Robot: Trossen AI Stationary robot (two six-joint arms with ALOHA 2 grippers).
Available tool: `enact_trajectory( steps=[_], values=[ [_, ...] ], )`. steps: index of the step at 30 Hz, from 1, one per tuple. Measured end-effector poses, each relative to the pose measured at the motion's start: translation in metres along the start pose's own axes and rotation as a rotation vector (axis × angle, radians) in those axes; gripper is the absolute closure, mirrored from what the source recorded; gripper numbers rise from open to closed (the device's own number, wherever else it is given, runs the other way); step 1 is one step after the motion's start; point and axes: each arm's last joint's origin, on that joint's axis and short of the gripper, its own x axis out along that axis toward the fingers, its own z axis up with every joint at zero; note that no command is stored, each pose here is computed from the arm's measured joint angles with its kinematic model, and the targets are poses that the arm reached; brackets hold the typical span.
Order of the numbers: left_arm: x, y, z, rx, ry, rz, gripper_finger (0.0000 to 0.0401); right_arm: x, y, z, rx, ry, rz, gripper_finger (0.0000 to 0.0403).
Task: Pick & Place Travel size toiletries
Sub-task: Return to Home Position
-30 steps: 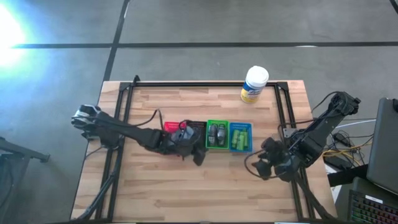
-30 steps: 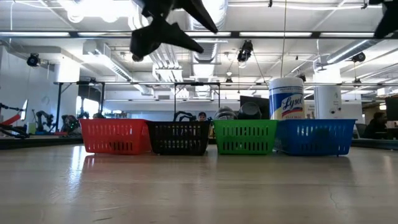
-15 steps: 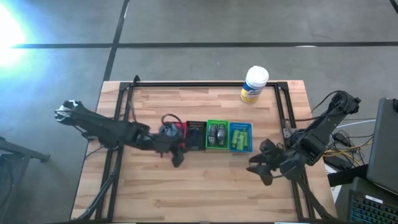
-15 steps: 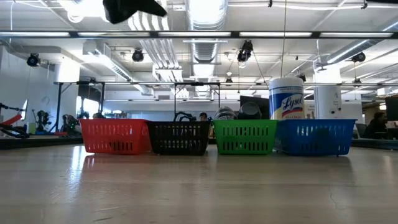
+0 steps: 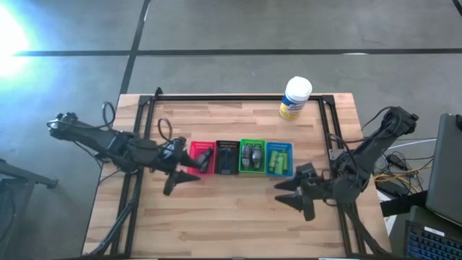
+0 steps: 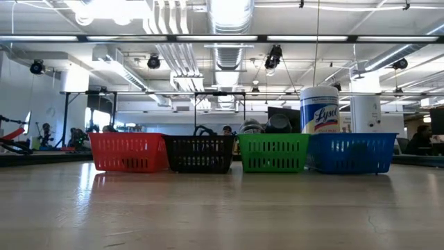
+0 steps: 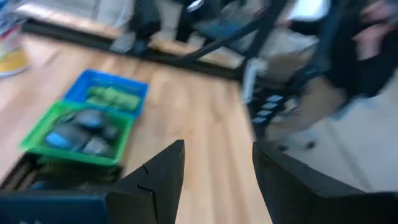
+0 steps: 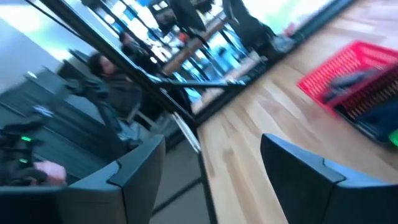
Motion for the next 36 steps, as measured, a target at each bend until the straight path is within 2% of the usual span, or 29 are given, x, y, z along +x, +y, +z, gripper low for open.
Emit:
enact_trajectory(
  steps=[6, 14, 21, 25, 29, 31, 36],
  values=[
    [-0.007, 0.008, -0.023, -0.026, -0.181, -0.193, 0.0208, 0.011, -0.009, -0.011, -0.007, -0.050, 0.027, 0.0125],
    [-0.016, 0.031, -0.063, -0.063, -0.281, -0.223, 0.0208, 0.010, -0.047, -0.018, 0.021, -0.072, -0.007, 0.0098],
    [-0.044, 0.052, -0.072, -0.085, -0.431, -0.129, 0.0208, -0.022, -0.086, -0.009, 0.035, -0.173, 0.082, 0.0075],
    [-0.058, 0.060, -0.081, -0.060, -0.488, -0.118, 0.0208, -0.040, -0.103, -0.003, -0.015, -0.250, 0.244, 0.0062],
    [-0.066, 0.066, -0.092, 0.017, -0.521, -0.096, 0.0208, -0.047, -0.124, -0.003, -0.082, -0.308, 0.421, 0.0051],
    [-0.068, 0.070, -0.097, 0.015, -0.551, -0.039, 0.0208, -0.047, -0.137, -0.006, -0.088, -0.306, 0.466, 0.0047],
    [-0.075, 0.082, -0.110, -0.033, -0.631, 0.163, 0.0208, -0.045, -0.173, -0.019, -0.042, -0.214, 0.488, 0.0045]
  ],
)
